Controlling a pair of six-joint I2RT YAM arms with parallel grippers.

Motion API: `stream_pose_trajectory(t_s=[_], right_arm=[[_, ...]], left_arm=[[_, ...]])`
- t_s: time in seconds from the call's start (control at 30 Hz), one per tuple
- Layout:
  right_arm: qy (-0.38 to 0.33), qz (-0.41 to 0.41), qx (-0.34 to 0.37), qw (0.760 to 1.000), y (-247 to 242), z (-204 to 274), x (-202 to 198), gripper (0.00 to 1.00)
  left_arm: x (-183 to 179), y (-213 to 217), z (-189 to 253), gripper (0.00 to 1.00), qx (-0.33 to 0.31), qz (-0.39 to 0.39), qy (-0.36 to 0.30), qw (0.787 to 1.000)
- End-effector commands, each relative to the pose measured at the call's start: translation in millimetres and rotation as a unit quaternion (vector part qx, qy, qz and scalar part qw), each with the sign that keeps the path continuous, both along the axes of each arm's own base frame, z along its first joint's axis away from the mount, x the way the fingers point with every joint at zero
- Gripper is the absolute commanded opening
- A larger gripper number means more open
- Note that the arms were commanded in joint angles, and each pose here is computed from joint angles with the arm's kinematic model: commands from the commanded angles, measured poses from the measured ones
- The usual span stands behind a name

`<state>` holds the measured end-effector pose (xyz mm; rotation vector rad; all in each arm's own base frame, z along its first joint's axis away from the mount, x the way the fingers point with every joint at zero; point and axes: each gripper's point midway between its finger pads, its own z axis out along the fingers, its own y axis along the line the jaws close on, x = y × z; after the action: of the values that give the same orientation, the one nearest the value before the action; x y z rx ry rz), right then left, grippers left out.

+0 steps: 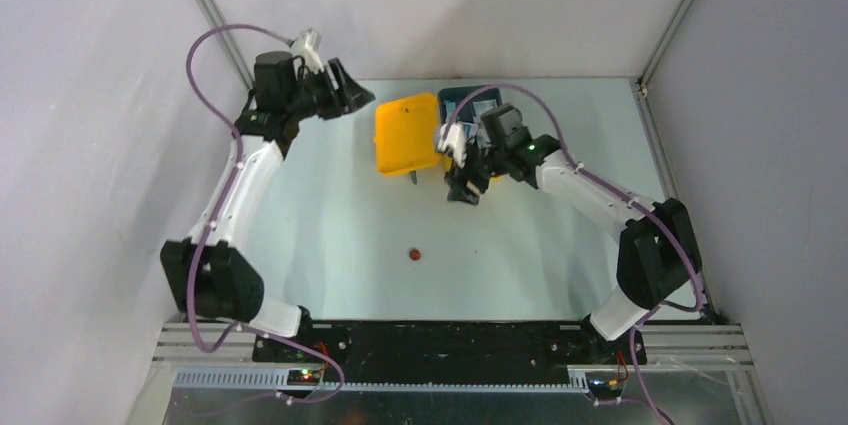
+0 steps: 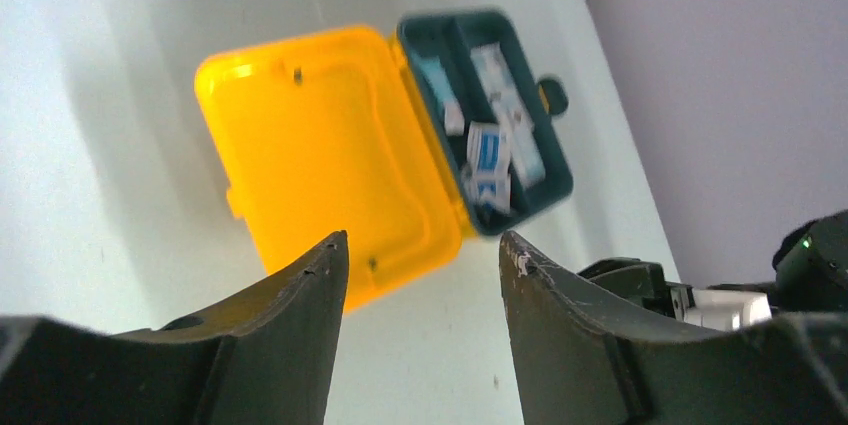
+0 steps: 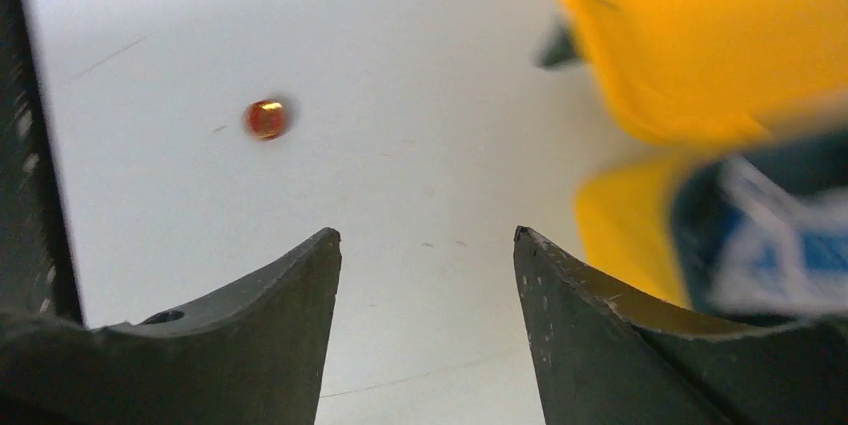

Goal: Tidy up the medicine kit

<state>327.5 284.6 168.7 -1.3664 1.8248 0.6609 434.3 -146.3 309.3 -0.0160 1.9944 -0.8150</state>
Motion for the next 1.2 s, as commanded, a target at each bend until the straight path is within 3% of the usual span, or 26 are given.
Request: stream_pose_trajectory(t_s=[0.0,0.2,0.33,0.63,1.17], right_arm=[[-0.033,0.226,-0.031,0.973,24,-21,-70,0.69],[-0.04,0.344,-0.08,0.935,38,-63,-107,0.71],[-0.073,0.369,-0.128,0.918,58,-91,-110,0.66],[-0.066,0.368,-0.14,0.917,96,-123,-127,0.6],[-0.066,0.332,-0.17,0.926,109,-146,-120,0.54]], left_arm=[[-48,18,-33,0.62,0.029,-0.026,0.033,0.999],[-67,44,-58,0.62,0.026,0.01,0.067,0.997],[-69,61,-65,0.63,0.018,0.047,0.081,0.995],[-91,97,-48,0.64,0.012,0.105,0.046,0.993],[-111,95,-47,0.65,-0.004,0.109,0.03,0.994]])
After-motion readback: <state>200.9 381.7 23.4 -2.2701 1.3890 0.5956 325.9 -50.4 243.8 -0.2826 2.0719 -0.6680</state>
